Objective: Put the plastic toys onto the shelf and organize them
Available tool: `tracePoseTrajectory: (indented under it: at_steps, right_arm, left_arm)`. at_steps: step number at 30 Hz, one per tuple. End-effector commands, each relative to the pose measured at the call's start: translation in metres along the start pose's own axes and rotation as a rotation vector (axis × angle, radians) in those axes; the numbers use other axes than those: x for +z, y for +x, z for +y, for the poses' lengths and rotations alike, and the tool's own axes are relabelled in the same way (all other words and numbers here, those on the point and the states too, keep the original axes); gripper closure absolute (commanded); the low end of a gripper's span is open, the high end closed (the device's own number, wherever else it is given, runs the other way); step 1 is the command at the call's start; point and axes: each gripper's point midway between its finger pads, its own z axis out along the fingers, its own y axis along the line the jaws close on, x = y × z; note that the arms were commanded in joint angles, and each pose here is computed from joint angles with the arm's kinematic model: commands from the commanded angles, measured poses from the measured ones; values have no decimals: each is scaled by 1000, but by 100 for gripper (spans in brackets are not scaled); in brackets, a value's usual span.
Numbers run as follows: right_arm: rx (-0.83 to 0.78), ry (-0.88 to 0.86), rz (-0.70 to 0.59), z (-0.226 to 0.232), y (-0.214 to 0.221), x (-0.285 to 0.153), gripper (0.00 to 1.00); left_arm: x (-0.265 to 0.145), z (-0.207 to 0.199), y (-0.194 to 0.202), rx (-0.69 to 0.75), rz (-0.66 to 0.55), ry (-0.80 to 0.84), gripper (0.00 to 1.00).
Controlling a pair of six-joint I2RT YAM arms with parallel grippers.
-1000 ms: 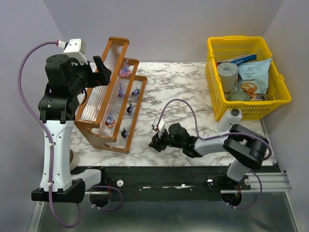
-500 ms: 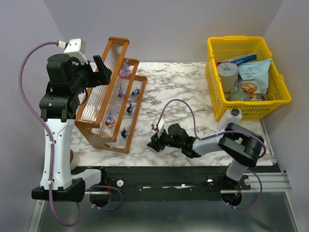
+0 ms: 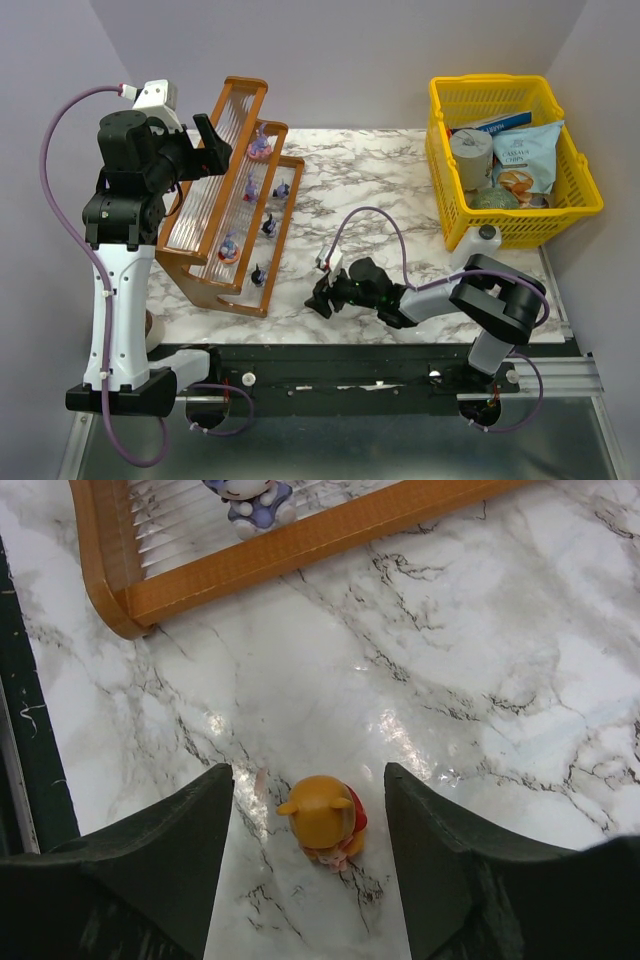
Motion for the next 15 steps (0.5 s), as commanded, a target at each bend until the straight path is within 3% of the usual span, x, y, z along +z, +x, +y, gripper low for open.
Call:
tracePoseTrajectory:
  at_steps: [1,10,15]
  right_arm:
    - [29,32,-8,-6,8,-1,32]
    - [45,48,-14,-9,8,1,49]
    - [59,63,-21,-11,3,3,64]
  left_arm:
    - [1,1,1,8,-3,-6,1]
    - [4,3,4,20,8,-10,1]
    - [4,4,2,29,5,-17,1]
